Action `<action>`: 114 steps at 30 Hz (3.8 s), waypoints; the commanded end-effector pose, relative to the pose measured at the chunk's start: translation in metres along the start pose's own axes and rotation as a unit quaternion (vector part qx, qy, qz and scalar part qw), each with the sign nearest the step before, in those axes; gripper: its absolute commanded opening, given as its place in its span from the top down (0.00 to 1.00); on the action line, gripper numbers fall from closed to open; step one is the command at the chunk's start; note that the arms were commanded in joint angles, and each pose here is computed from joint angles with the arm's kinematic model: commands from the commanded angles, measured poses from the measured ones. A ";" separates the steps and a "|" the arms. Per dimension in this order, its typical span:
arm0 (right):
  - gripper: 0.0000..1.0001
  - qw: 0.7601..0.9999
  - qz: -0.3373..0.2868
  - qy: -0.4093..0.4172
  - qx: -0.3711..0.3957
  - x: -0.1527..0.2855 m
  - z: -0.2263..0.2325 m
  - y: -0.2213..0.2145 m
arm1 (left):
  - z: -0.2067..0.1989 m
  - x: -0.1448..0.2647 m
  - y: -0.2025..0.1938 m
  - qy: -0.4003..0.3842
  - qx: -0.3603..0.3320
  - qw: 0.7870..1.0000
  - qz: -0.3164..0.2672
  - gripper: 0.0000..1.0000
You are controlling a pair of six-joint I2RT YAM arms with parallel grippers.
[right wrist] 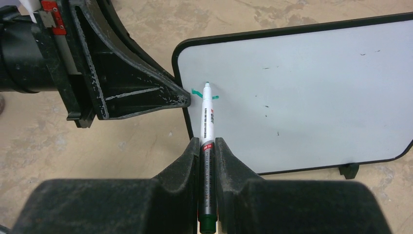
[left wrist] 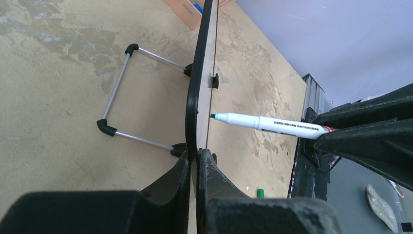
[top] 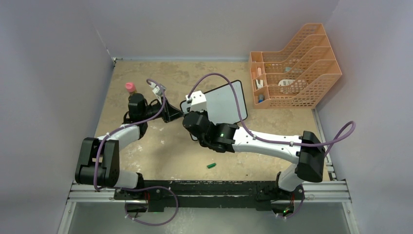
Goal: Write a sentence on the whiteboard
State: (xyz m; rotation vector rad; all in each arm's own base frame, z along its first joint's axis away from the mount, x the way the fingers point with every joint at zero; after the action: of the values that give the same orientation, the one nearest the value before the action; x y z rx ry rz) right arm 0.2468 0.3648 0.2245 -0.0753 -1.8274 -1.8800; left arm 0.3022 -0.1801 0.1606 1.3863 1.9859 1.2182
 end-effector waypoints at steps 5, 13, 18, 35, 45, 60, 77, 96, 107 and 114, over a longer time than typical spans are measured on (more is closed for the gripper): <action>1.00 0.999 -0.028 0.017 -0.022 0.002 0.011 0.025 | -0.005 -0.002 0.020 -0.005 -0.049 0.999 -0.018 1.00; 1.00 0.999 -0.027 0.017 -0.019 -0.001 0.014 0.024 | -0.005 -0.002 0.020 -0.005 -0.050 0.999 -0.018 1.00; 1.00 1.000 -0.021 0.018 -0.014 -0.003 0.016 0.019 | -0.006 -0.002 0.021 -0.006 -0.050 0.999 -0.018 1.00; 1.00 1.000 0.002 0.005 -0.004 -0.005 0.010 0.003 | -0.006 -0.002 0.021 -0.006 -0.051 0.999 -0.018 1.00; 1.00 1.000 0.013 0.001 -0.003 -0.004 0.005 -0.007 | -0.006 -0.001 0.021 -0.006 -0.051 0.999 -0.018 1.00; 1.00 0.999 0.037 0.002 0.004 -0.003 0.002 -0.023 | -0.006 -0.001 0.021 -0.005 -0.051 0.999 -0.018 1.00; 1.00 0.999 0.050 -0.007 0.012 -0.003 -0.005 -0.035 | -0.005 -0.001 0.021 -0.003 -0.052 0.999 -0.017 1.00; 1.00 0.999 0.030 -0.029 0.002 0.000 -0.012 -0.023 | -0.005 -0.001 0.021 -0.004 -0.052 0.999 -0.017 1.00; 1.00 0.999 0.018 -0.036 -0.007 0.001 -0.015 -0.016 | -0.006 -0.001 0.021 -0.004 -0.053 0.998 -0.017 1.00; 1.00 1.000 0.002 -0.023 -0.017 0.005 -0.014 -0.005 | -0.006 -0.001 0.021 -0.004 -0.052 0.998 -0.017 1.00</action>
State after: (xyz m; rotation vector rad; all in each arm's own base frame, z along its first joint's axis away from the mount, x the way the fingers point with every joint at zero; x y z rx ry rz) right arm 0.2400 0.3562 0.1929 -0.1833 -1.8484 -1.8050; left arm 0.3030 -0.1797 0.1604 1.3837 1.9982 1.2268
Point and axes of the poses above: each gripper's point midway between its finger pads, its own x axis back along the fingers, its own z axis along the line the jaws close on, y = z × x, the point moved 1 cm from there along x, back along the fingers, and after that the axes turned 3 degrees about -x, right-handed, at the moved point
